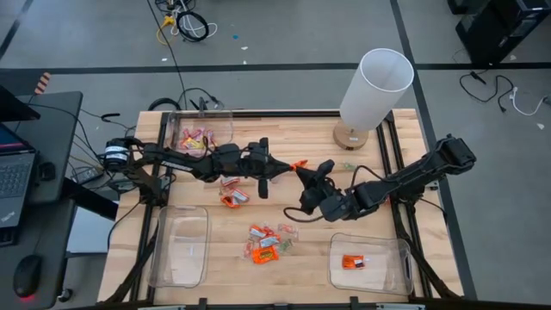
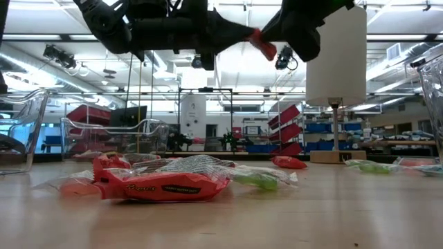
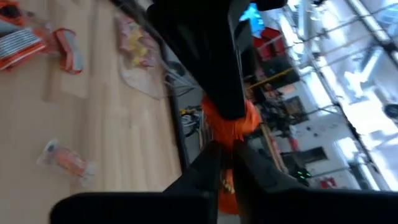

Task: Sort candy
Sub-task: Put the chocolate into the bottom right transparent bin

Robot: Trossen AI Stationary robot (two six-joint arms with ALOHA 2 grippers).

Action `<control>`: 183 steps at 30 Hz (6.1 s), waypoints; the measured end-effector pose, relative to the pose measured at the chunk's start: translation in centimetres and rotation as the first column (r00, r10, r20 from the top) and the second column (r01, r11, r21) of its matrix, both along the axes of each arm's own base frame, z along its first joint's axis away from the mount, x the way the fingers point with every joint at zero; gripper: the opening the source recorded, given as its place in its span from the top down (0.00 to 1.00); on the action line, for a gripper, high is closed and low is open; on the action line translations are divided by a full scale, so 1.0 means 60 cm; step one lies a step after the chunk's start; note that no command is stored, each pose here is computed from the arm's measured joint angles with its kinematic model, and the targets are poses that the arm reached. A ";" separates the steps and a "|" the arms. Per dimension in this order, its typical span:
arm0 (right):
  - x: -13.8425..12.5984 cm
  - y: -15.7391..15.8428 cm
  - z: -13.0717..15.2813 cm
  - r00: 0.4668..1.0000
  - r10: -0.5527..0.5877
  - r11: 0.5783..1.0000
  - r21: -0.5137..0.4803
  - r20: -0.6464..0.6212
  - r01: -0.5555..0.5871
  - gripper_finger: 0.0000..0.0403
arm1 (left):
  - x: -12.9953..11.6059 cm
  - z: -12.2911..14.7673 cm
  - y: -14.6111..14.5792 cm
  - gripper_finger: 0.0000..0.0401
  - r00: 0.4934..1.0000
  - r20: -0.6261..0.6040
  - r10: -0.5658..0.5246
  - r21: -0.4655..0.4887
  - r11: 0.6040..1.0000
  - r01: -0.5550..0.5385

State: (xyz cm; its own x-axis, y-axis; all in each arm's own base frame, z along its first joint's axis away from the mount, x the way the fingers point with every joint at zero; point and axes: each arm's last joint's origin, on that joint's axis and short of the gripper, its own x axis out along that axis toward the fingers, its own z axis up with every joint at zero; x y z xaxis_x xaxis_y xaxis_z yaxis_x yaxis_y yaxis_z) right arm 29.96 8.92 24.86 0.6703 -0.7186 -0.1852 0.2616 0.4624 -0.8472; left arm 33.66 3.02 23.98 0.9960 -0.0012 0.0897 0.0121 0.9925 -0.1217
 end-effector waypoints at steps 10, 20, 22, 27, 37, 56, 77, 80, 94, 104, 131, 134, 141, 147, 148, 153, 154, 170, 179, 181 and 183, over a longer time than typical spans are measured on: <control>-0.048 0.049 0.050 0.969 -0.004 0.990 0.138 0.248 -0.031 0.74 | -0.004 0.019 -0.001 1.00 0.985 0.114 -0.129 0.040 0.991 0.126; -0.127 0.022 0.106 0.885 0.065 0.681 0.627 0.461 -0.377 0.71 | -0.015 0.040 -0.003 1.00 0.903 0.226 -0.366 0.201 0.924 0.325; -0.127 0.018 0.102 0.874 0.070 0.656 0.639 0.480 -0.403 0.71 | -0.015 0.042 -0.007 1.00 0.896 0.237 -0.376 0.220 0.919 0.327; -0.116 0.009 0.107 0.852 0.069 0.665 0.612 0.520 -0.427 0.70 | -0.016 0.043 -0.016 1.00 0.879 0.239 -0.412 0.256 0.900 0.352; -0.090 -0.013 0.115 0.810 0.176 0.580 0.606 0.560 -0.545 0.70 | -0.018 0.050 -0.029 1.00 0.856 0.276 -0.437 0.275 0.890 0.365; -0.082 -0.017 0.126 0.764 0.269 0.621 0.501 0.586 -0.603 0.99 | -0.018 0.051 -0.030 0.99 0.855 0.282 -0.435 0.248 0.894 0.373; -0.109 0.001 0.145 0.731 0.176 0.580 0.531 0.659 -0.618 1.00 | -0.020 0.049 -0.006 0.99 0.843 0.254 -0.475 0.111 0.880 0.462; -0.118 -0.001 0.153 0.719 0.155 0.555 0.542 0.678 -0.631 1.00 | -0.023 0.046 -0.002 0.96 0.824 0.234 -0.515 0.088 0.856 0.510; -0.231 -0.038 0.145 0.921 0.045 0.005 0.922 0.386 -0.387 1.00 | -0.024 0.044 0.003 0.59 0.806 0.210 -0.553 0.096 0.833 0.546; -0.252 -0.018 0.081 0.955 0.280 -0.217 0.963 -0.096 0.161 1.00 | -0.024 0.045 0.003 0.58 0.807 0.217 -0.550 0.100 0.835 0.542; -0.196 0.089 -0.051 0.640 0.558 -0.065 0.741 -0.528 0.668 0.97 | -0.024 0.046 0.003 0.58 0.808 0.218 -0.547 0.101 0.836 0.539; -0.195 0.087 -0.051 0.663 0.529 -0.045 0.762 -0.530 0.646 0.96 | -0.023 0.046 0.003 0.58 0.808 0.218 -0.547 0.101 0.836 0.539; -0.195 0.087 -0.052 0.667 0.531 -0.010 0.784 -0.522 0.621 0.93 | -0.023 0.046 0.003 0.58 0.808 0.217 -0.547 0.099 0.836 0.539; -0.196 0.087 -0.052 0.665 0.531 -0.016 0.778 -0.526 0.628 0.91 | -0.023 0.046 0.003 0.58 0.808 0.217 -0.547 0.099 0.836 0.539; -0.196 0.087 -0.052 0.664 0.531 -0.016 0.778 -0.526 0.629 0.91 | -0.023 0.046 0.003 0.58 0.808 0.217 -0.547 0.099 0.836 0.539; -0.196 0.088 -0.051 0.652 0.531 -0.059 0.745 -0.541 0.665 0.91 | -0.023 0.046 0.003 0.58 0.808 0.217 -0.547 0.099 0.836 0.540; -0.196 0.088 -0.050 0.642 0.542 -0.081 0.726 -0.543 0.683 0.91 | -0.023 0.046 0.003 0.58 0.808 0.217 -0.547 0.099 0.836 0.539; -0.149 0.077 0.111 0.907 0.364 -0.032 0.970 -0.211 0.239 0.99 | -0.021 0.040 0.003 0.58 0.816 0.188 -0.546 0.072 0.836 0.543; -0.118 0.017 0.168 0.969 0.246 0.364 0.926 0.004 -0.096 0.99 | -0.018 0.032 0.004 0.58 0.824 0.145 -0.548 -0.002 0.832 0.554; -0.109 0.004 0.171 0.974 0.222 0.443 0.887 0.032 -0.130 0.99 | -0.018 0.030 0.004 0.58 0.820 0.137 -0.555 -0.034 0.825 0.564; -0.102 -0.014 0.172 0.989 0.138 0.503 0.857 0.049 -0.112 0.99 | -0.018 0.029 0.006 0.58 0.815 0.127 -0.565 -0.068 0.815 0.576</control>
